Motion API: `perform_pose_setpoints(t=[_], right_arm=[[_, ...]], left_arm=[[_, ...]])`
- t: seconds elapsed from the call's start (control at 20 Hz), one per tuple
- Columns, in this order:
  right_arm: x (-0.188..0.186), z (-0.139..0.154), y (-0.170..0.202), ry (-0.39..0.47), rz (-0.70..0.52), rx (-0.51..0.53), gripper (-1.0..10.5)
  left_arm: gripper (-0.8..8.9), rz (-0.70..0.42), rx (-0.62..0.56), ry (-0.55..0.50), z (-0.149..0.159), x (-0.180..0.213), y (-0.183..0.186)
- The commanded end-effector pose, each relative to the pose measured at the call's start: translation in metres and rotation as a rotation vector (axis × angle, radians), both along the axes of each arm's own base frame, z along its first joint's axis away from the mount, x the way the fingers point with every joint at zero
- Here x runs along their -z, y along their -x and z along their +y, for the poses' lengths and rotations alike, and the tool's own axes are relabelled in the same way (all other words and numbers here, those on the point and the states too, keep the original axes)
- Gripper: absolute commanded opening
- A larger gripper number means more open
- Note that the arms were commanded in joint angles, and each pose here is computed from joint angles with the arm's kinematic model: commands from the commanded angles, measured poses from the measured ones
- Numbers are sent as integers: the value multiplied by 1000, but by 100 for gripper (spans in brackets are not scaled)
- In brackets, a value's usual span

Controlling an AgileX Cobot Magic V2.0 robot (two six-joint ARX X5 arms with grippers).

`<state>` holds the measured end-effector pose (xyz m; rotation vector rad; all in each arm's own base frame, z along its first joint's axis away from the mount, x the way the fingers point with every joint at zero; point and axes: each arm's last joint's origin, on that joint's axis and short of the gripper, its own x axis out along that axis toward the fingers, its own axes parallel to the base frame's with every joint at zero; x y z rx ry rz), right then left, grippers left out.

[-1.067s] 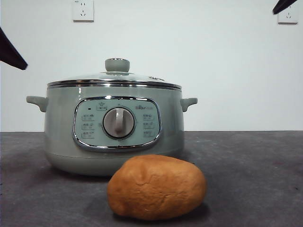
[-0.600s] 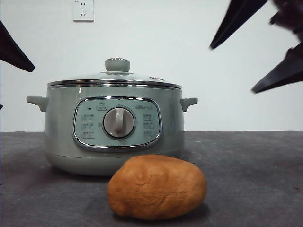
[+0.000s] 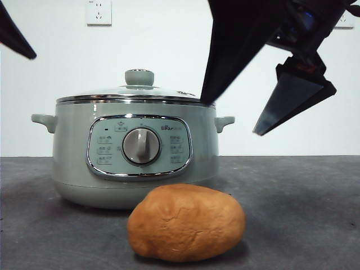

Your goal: Pick up the potato,open the lid,put the potato in the pot,close the lid

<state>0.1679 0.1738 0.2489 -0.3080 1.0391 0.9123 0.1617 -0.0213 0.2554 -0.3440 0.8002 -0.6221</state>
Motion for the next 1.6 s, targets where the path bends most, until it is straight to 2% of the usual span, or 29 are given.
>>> perform_pose_setpoints(t=[0.05, 0.4, 0.8, 0.85, 0.9, 1.0, 1.05, 1.3, 1.6], right_arm=[[6, 12, 4, 25, -15, -65, 850], [32, 45, 7, 77, -29, -176, 850], [73, 66, 3, 186, 1, -229, 843], [76, 68, 2, 192, 7, -229, 785], [80, 69, 2, 200, 16, -228, 617], [85, 69, 2, 217, 34, -226, 115], [85, 69, 2, 219, 39, -228, -14], [80, 69, 2, 186, 58, -167, -4], [40, 45, 18, 167, 44, -146, -4]], left_arm=[[661, -12, 7, 2, 0, -9, 0], [661, 25, 16, -8, 0, -14, 4], [661, 21, 33, -23, 0, -13, 5], [661, 21, 33, -23, 0, -13, 5], [661, 17, 35, -25, 0, -13, 5], [661, -1, 50, -39, 0, -13, 5], [661, -8, 57, -45, 0, -13, 5], [661, -11, 56, -44, 0, -14, 4], [661, -39, 89, -50, -8, -43, -23]])
